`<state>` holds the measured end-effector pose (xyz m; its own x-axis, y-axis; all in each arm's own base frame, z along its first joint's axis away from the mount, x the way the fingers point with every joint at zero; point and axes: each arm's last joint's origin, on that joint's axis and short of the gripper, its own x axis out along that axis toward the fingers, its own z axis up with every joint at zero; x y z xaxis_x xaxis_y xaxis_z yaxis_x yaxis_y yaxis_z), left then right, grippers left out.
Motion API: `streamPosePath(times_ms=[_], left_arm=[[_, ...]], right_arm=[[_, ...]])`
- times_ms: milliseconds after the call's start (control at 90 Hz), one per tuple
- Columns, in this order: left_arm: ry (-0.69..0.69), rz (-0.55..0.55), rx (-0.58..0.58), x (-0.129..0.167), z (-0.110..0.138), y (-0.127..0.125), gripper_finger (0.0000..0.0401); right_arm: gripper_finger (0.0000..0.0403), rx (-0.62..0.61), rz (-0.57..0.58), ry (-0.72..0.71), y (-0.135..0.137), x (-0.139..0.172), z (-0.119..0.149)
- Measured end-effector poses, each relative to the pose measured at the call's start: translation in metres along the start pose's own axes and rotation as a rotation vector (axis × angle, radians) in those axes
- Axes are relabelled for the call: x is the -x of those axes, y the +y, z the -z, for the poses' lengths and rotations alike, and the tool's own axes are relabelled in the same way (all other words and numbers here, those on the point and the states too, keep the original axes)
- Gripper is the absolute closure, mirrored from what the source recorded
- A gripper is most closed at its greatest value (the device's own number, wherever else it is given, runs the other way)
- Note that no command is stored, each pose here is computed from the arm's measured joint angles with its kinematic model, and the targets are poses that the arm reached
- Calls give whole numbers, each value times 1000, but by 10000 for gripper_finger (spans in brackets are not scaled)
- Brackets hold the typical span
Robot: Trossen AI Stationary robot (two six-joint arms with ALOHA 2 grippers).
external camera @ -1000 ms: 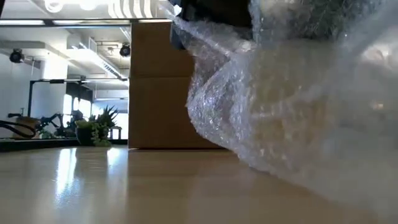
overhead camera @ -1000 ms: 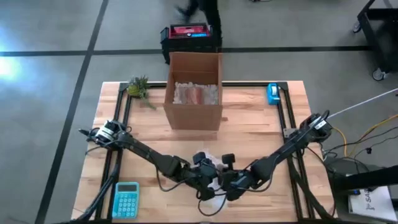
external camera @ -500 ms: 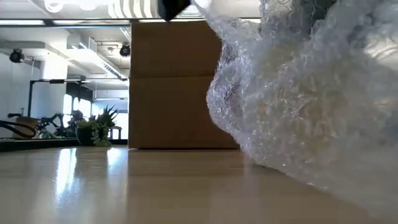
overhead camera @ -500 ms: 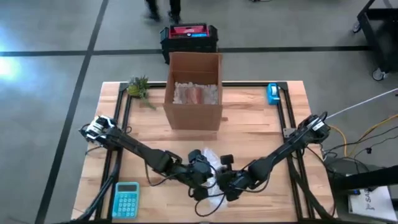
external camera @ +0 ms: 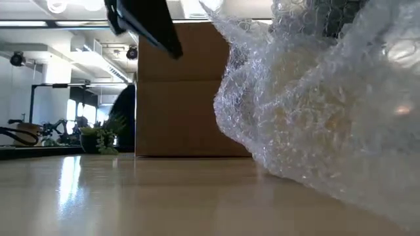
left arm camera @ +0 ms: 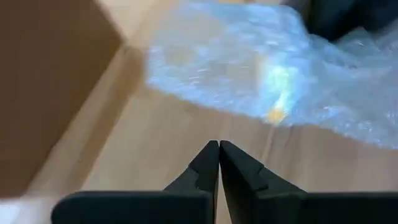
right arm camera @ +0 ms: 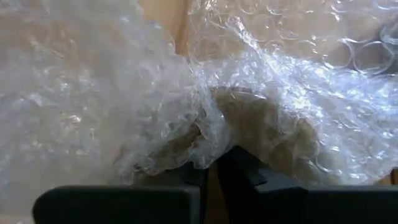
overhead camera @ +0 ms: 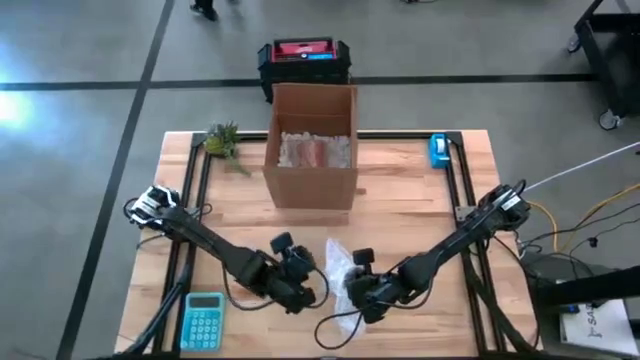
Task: Wrap mug
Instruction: Wrap the yellow mug with bubble wrap
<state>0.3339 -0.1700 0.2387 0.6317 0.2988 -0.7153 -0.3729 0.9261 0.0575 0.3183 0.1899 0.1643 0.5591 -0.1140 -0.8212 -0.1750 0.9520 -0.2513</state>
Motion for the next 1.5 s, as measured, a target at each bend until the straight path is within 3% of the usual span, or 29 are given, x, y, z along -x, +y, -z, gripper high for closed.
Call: streamPosePath(times_ms=[189,278,556,844,944,1133,1500], left_arm=[[-309,199,-50,-25,-16,-17,401],[-362,268,-61,-34,-17,-20,401],[-321,277,-44,-60,-4,-24,401],[-299,274,-37,-64,1,-23,401],[-300,274,-37,-64,1,-23,401],[-305,277,-29,-64,0,-23,401],[-301,284,-30,-58,-3,-20,401]], right_arm=[[384,-2,0,-5,0,0,0],[384,-1,-4,-23,0,0,-2],[384,22,-16,-54,0,10,-18],[384,90,38,135,-15,55,-40],[384,90,59,111,-18,60,-45],[384,99,65,4,-17,49,-54],[384,38,58,131,-16,16,-23]])
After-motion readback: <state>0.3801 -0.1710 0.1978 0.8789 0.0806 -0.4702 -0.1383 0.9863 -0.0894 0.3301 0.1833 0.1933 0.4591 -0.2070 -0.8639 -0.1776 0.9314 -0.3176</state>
